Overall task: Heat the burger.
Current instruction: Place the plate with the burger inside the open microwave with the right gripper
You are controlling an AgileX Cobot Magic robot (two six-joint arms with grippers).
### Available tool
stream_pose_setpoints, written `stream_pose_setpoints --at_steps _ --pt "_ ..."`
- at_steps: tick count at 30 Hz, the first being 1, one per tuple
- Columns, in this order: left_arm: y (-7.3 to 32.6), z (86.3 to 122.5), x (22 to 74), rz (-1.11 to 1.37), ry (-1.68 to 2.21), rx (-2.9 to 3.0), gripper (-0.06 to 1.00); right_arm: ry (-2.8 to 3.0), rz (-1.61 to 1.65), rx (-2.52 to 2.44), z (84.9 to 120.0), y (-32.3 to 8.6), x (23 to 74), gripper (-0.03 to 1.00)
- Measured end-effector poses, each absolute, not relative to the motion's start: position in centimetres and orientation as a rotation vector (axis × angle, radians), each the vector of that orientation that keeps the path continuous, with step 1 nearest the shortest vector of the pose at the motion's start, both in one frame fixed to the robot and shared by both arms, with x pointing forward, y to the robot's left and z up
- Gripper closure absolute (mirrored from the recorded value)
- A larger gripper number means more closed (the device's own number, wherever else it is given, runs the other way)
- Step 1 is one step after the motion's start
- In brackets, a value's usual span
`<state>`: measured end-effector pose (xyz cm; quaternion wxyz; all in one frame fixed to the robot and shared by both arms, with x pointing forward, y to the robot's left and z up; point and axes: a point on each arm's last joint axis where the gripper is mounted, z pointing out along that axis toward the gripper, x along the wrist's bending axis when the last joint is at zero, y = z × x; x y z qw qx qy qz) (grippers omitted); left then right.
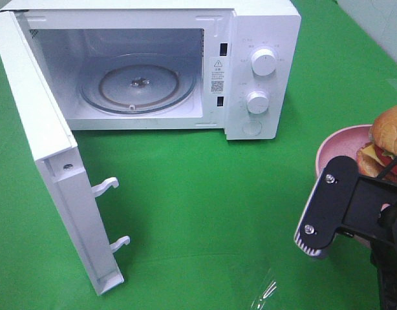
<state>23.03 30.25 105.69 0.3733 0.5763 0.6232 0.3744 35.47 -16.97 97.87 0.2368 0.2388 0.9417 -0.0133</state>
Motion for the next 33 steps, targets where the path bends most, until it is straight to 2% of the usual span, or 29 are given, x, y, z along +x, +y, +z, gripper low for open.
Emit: stream_pose_setpoints --at_steps 12,33 --pt "30.2 105.7 23.0 0.959 1.596 1.476 -0.01 2.566 0.004 0.552 98.0 -16.6 35.9 0.94" --pt "30.2 105.7 23.0 0.959 1.596 1.476 -0.01 2.552 0.142 -0.073 98.4 -14.7 36.5 0.94"
